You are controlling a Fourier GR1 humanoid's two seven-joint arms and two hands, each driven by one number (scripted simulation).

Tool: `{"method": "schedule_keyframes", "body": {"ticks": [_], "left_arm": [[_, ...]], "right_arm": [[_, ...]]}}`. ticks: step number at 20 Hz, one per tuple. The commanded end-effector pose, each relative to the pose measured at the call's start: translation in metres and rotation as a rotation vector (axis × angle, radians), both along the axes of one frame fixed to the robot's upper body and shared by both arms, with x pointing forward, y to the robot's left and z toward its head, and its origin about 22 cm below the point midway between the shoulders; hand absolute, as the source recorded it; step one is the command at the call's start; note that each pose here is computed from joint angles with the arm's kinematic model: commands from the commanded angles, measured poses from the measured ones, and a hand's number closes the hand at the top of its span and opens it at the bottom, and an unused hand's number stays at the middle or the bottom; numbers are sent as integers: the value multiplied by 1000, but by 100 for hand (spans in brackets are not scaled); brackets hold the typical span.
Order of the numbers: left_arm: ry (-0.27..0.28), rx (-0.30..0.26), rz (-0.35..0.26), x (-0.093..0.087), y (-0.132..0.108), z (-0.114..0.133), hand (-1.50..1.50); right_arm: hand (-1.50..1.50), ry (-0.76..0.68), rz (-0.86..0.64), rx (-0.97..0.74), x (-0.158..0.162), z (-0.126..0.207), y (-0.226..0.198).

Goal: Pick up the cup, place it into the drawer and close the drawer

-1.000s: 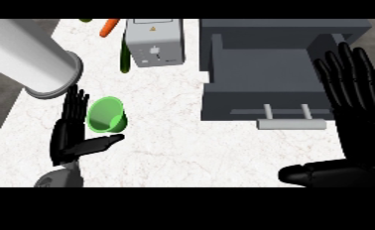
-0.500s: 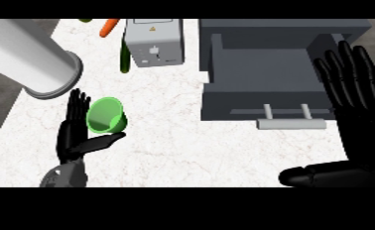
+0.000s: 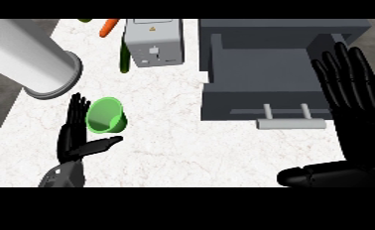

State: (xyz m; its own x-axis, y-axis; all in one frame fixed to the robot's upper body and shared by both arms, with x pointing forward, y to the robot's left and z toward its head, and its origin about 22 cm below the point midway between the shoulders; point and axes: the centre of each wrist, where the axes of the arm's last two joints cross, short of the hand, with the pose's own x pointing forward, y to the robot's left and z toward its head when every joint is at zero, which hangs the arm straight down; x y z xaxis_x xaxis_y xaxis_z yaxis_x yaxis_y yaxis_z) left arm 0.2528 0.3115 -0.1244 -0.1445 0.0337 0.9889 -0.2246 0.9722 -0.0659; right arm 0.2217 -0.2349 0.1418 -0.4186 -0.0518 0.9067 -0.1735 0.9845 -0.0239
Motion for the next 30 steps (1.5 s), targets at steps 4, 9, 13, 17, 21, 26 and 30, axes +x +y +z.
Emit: {"method": "schedule_keyframes", "body": {"ticks": [4, 9, 13, 17, 21, 26, 30], "left_arm": [[-17, -14, -32, 20, -11, -9, -150], [-25, -58, -30, 29, -5, -7, -150], [-44, -90, -38, 16, -6, -12, -150], [-36, -153, -50, 17, 6, -11, -150], [-65, -217, -122, 25, -7, -11, -150], [-111, -272, -137, 17, -10, -20, 150], [-166, -281, -190, 31, -26, -13, 150]], "right_arm": [[-150, -1, 0, 17, 7, -3, 10], [-150, -3, 9, 8, 1, 11, 9], [-150, 19, -3, -12, 9, -11, -8], [-150, 4, 11, -3, 4, 8, 13], [-150, -11, 26, 7, -7, 5, -2], [-150, -5, 9, -9, 9, 26, -8], [-150, 9, 9, -1, 10, -2, -5]]}}
